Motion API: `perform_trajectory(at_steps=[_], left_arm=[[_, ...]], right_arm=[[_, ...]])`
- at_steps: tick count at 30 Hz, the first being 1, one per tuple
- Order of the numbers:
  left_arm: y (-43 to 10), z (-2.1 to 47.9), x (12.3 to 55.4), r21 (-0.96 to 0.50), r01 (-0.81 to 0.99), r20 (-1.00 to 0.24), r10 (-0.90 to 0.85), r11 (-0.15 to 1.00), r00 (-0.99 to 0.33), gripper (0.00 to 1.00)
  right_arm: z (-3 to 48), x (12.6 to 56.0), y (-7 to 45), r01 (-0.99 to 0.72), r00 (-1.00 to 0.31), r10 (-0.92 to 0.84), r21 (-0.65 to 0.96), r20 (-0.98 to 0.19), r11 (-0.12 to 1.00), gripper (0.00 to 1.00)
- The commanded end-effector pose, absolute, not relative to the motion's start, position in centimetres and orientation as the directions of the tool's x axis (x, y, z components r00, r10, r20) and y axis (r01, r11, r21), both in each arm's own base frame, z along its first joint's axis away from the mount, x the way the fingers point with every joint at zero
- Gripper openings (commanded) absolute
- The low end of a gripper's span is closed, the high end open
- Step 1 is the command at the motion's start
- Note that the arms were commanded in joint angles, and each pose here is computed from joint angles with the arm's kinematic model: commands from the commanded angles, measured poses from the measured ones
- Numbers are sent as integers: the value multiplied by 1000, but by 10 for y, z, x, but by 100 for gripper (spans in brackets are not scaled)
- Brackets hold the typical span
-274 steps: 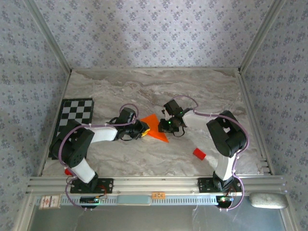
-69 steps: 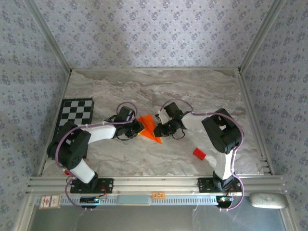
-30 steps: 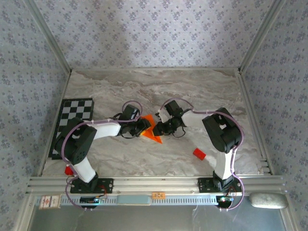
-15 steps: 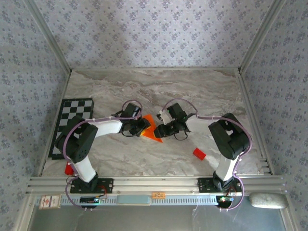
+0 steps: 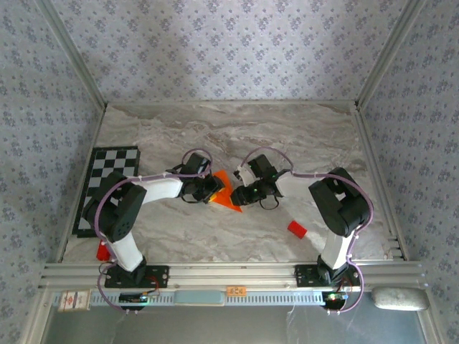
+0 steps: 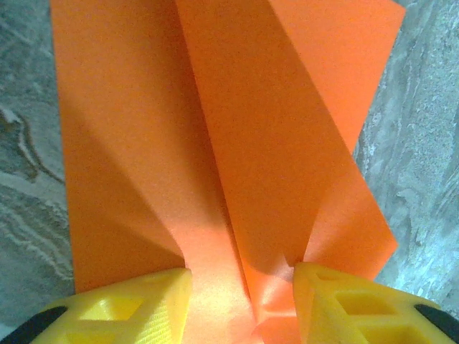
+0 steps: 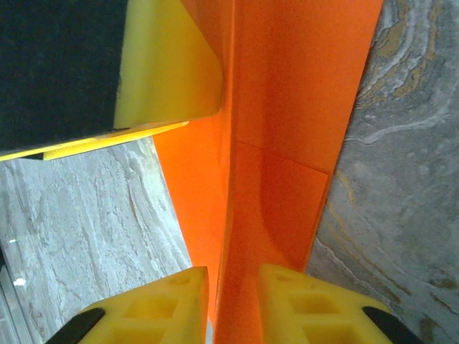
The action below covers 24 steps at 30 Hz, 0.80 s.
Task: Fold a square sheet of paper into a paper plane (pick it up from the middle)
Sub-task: Fourth fold the wing at the center of the table.
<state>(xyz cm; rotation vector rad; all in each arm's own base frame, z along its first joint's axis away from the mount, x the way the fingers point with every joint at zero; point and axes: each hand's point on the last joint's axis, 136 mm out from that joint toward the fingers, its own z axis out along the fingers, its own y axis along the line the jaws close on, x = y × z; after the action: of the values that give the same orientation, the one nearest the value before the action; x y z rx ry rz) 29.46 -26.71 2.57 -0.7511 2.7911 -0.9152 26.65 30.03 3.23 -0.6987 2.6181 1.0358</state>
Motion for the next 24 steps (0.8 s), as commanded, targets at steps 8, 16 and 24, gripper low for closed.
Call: perform_trajectory(at_steps=[8,16,24], left_arm=[[-235,-28,252,-357,-529,137,-517,770,-845,44],[-236,-32,249,-329,-515,154,-494,791,-856,44],[-233,-38,242,-272,-518,174,-488,811,-855,44]], right_arm=[[18,259,295,-476,-880,-340,597,-333,646,16],[33,260,293,-460,-888,-308,626,-343,629,23],[31,252,288,-439,-898,-312,639,-309,631,23]])
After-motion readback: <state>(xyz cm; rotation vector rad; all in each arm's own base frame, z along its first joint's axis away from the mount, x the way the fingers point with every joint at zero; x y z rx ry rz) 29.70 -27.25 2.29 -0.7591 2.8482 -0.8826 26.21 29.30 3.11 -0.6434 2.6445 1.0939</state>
